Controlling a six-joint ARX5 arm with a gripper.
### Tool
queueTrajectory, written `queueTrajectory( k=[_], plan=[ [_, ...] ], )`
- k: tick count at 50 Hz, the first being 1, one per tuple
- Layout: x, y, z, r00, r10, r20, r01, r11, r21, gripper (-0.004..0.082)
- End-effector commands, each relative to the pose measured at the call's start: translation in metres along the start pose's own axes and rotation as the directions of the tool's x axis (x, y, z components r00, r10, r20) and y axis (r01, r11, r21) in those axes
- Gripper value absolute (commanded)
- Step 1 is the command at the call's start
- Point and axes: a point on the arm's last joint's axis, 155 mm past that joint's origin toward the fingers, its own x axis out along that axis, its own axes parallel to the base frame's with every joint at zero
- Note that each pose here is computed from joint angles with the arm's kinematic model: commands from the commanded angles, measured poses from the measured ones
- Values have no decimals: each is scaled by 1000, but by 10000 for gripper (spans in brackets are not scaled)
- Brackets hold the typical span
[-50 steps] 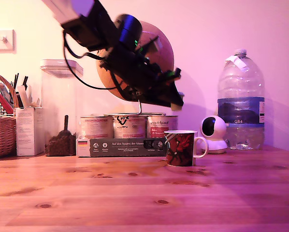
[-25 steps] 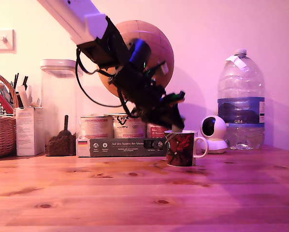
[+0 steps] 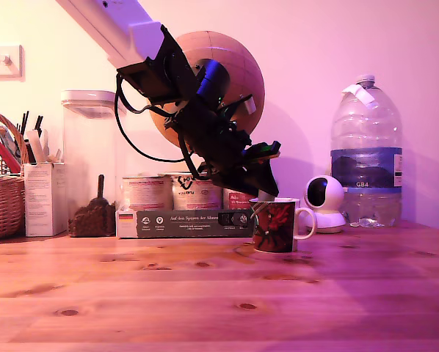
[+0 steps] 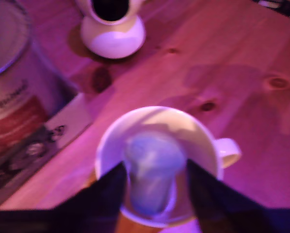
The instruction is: Pick up the coffee capsules from the table one by one and drop them inside the nearest coffee cup
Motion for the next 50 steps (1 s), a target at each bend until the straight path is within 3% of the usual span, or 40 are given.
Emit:
queueTrajectory(
  k=[1, 12, 17, 23, 32, 36, 50],
  plan=[
    [11, -6, -9, 1000, -8, -16, 8, 1000, 8, 711],
    [12, -12, -9, 1000, -13, -22, 14, 1000, 14, 702],
    [9, -13, -9, 999, -14, -29, 14, 1000, 12, 639],
    [-1, -16, -1, 999, -18, -27, 19, 1000, 15, 459],
    [-29, -25, 15, 999, -37, -27, 39, 998, 50, 85],
    [-41, -30, 21, 998, -49, -29, 50, 997, 57, -23],
    [-74, -30, 42, 999, -40, -6, 40, 997, 72, -23]
  ],
)
